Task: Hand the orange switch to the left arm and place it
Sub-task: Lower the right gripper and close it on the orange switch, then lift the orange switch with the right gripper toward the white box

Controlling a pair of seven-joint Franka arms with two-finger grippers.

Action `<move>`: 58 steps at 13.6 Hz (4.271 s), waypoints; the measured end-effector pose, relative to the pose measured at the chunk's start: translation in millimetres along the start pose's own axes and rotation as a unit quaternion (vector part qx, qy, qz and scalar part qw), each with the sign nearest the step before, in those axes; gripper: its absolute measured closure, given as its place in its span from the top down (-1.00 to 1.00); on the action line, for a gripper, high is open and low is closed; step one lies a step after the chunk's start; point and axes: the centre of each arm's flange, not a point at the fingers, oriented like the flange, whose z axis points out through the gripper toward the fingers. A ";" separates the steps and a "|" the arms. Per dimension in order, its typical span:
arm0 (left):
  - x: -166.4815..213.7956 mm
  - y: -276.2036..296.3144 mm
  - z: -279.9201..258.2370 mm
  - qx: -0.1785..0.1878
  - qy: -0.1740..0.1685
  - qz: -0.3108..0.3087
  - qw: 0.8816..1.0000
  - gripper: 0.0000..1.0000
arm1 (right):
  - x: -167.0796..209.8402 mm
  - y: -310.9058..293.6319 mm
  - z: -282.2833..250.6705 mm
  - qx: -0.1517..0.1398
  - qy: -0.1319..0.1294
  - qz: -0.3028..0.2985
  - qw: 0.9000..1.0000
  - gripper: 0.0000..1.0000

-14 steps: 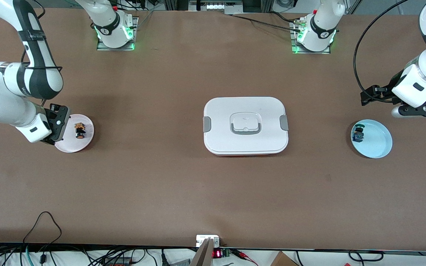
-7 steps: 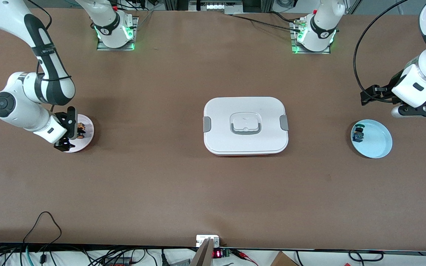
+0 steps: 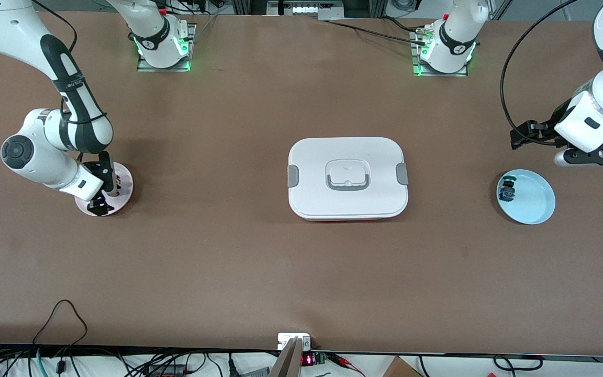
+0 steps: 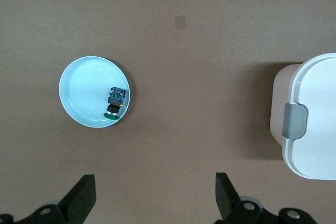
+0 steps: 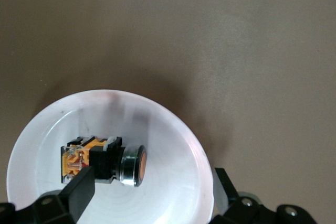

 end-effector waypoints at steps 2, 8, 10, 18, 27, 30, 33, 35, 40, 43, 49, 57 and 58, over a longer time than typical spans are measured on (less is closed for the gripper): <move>0.0 0.0 0.0 0.000 0.000 0.000 1.000 1.00 | -1.0 -3.5 2.9 0.003 0.002 -0.007 1.000 1.00; -0.1 0.0 0.1 0.000 -0.001 0.000 1.000 1.00 | -6.8 -15.1 11.1 0.013 0.007 -0.007 1.000 1.00; -0.1 0.0 0.0 0.000 0.000 0.000 1.000 1.00 | -5.9 -16.5 12.7 0.015 0.008 -0.007 1.000 1.00; 0.0 -1.4 -0.1 0.000 0.000 -0.001 1.000 1.00 | -0.6 -24.9 21.2 0.026 0.013 -0.008 1.000 1.00; 0.1 -2.8 -0.3 0.000 0.000 -0.003 1.000 1.00 | 0.3 -28.6 25.5 0.029 0.015 -0.007 0.999 0.93; 0.1 -3.1 -0.2 0.000 -0.001 -0.003 1.000 1.00 | -0.7 -29.9 30.1 0.029 0.016 -0.006 0.999 0.69; 0.1 -3.8 -0.2 0.000 -0.001 -0.003 1.000 1.00 | -1.1 -29.6 30.5 0.027 0.015 -0.006 1.000 0.49; 0.1 -4.1 -0.1 0.000 -0.001 -0.004 1.000 1.00 | -1.0 -29.1 29.9 0.025 0.015 -0.006 1.000 0.49; 0.2 -4.8 -0.2 0.000 -0.001 -0.004 1.000 1.00 | 2.1 -9.5 8.9 0.022 0.044 0.022 0.999 0.49; 0.2 -5.0 -0.2 0.000 -0.001 -0.004 1.000 1.00 | 19.1 26.8 -36.3 0.038 0.077 0.014 0.996 0.49; 0.1 -5.1 -0.2 0.000 -0.001 -0.005 1.000 1.00 | 116.1 77.1 -86.1 0.034 0.171 0.060 0.983 0.49; 5.3 -10.8 6.8 -0.031 -0.014 -0.018 0.999 1.00 | 253.5 117.3 -149.2 0.015 0.395 0.141 0.908 0.49; 5.4 -10.1 8.1 -0.036 -0.022 -0.018 0.999 1.00 | 269.1 119.9 -155.0 0.018 0.422 0.152 0.894 0.49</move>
